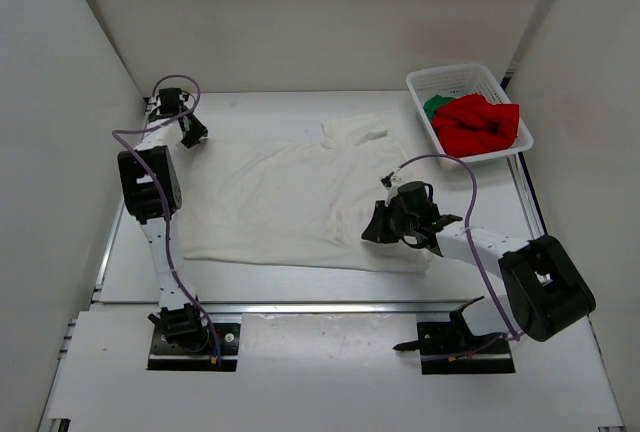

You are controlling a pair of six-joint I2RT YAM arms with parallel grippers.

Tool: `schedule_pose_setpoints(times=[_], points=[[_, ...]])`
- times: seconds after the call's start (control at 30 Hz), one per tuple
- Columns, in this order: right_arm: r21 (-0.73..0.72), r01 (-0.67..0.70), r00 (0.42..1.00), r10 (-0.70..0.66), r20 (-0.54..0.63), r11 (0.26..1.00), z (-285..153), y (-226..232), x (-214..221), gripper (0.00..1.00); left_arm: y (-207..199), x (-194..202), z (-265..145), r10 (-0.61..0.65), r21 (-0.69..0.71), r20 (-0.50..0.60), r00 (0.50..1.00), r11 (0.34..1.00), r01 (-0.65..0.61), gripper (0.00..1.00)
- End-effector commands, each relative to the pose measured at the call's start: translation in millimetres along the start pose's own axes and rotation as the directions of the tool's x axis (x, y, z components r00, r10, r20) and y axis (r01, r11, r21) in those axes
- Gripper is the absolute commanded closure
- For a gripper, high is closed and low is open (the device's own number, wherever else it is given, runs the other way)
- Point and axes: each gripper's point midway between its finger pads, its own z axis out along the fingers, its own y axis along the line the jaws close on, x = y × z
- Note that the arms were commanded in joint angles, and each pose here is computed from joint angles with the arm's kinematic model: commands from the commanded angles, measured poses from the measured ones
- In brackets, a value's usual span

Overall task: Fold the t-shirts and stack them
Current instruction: Grap the side of the flattened tshirt furthest away from the robot with both arms

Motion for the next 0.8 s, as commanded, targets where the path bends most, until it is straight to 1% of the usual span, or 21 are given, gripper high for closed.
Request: schedule_pose_setpoints(times=[0.0,0.03,0.1,0.13,0.17,0.2,0.23,0.3,0.33,0.37,0.4,0.43,0.47,0.5,0.53,0.6,0.63,0.67,0.7,0.73,0.77], points=[[-0.037,0.037,0.997,-0.034,0.074,0.999,1,13,-28,0.99,0,-4,-7,0.042,-0.041,0.008,0.999,0.998,-0.041,0.61],[-0.028,0.034,0.996,-0.032,0.086,0.999,0,11,-33,0.98,1,-3,-7,0.042,-0.052,0.009,0.999,0.998,-0.042,0.66],[-0.013,0.018,0.996,-0.017,0.088,1.000,-1,7,-36,0.97,7,-5,-7,0.030,-0.054,0.011,0.999,0.998,-0.030,0.72],[-0.014,0.017,0.994,-0.015,0.107,1.000,-2,7,-44,0.96,5,-4,-9,0.032,-0.053,0.009,0.999,0.998,-0.032,0.78],[-0.014,0.022,0.993,-0.020,0.117,1.000,-3,8,-46,0.93,9,-8,-9,0.025,-0.058,0.022,0.999,0.998,-0.024,0.81],[-0.008,0.021,0.991,-0.020,0.130,1.000,-4,6,-53,0.89,7,-7,-12,0.026,-0.057,0.027,0.999,0.998,-0.024,0.88],[0.001,0.011,0.988,-0.011,0.155,1.000,-6,3,-64,0.87,8,-6,-12,0.024,-0.060,0.031,0.999,0.998,-0.022,0.93],[0.015,0.007,0.983,-0.010,0.183,1.000,-4,-2,-79,0.78,12,-15,-21,0.007,-0.064,0.059,0.998,0.998,-0.004,1.00],[0.017,0.009,0.976,-0.013,0.216,1.000,-8,-2,-94,0.77,9,-11,-21,0.002,-0.062,0.058,0.998,0.998,0.002,1.00],[0.021,-0.004,0.973,0.000,0.230,1.000,-6,-3,-107,0.74,9,-19,-27,-0.007,-0.051,0.074,0.997,0.999,0.010,1.00],[0.054,-0.011,0.975,-0.001,0.224,0.998,-3,-14,-111,0.71,5,-20,-31,-0.013,-0.043,0.081,0.997,0.999,0.016,1.00],[0.076,-0.015,0.970,-0.004,0.243,0.997,1,-18,-129,0.68,1,-18,-37,-0.011,-0.037,0.087,0.996,0.999,0.015,1.00],[0.090,-0.024,0.964,-0.001,0.266,0.996,-1,-19,-148,0.69,-1,-25,-42,-0.013,-0.032,0.104,0.995,0.999,0.016,1.00],[0.117,-0.028,0.967,-0.002,0.255,0.993,4,-29,-150,0.68,-1,-24,-47,-0.008,-0.036,0.109,0.994,0.999,0.012,1.00],[0.130,-0.029,0.959,-0.009,0.282,0.991,6,-33,-170,0.67,-8,-28,-56,-0.007,-0.018,0.131,0.991,1.000,0.010,1.00],[0.171,-0.034,0.946,-0.024,0.323,0.985,3,-43,-207,0.66,-6,-32,-66,-0.029,-0.004,0.152,0.988,1.000,0.030,1.00],[0.197,-0.039,0.949,-0.025,0.315,0.980,12,-51,-210,0.66,-9,-31,-73,-0.035,0.011,0.161,0.986,0.999,0.033,1.00],[0.209,-0.046,0.943,-0.027,0.332,0.977,14,-57,-226,0.66,-11,-30,-79,-0.051,0.029,0.170,0.984,0.998,0.047,1.00],[0.213,-0.038,0.926,-0.045,0.374,0.976,10,-57,-252,0.66,-14,-31,-82,-0.067,0.055,0.166,0.984,0.997,0.059,1.00],[0.223,-0.059,0.943,-0.019,0.333,0.973,19,-68,-246,0.66,-11,-32,-86,-0.091,0.066,0.168,0.982,0.995,0.081,1.00],[0.236,-0.068,0.942,-0.016,0.337,0.969,23,-74,-259,0.64,-18,-31,-91,-0.102,0.095,0.167,0.981,0.992,0.087,1.00]])
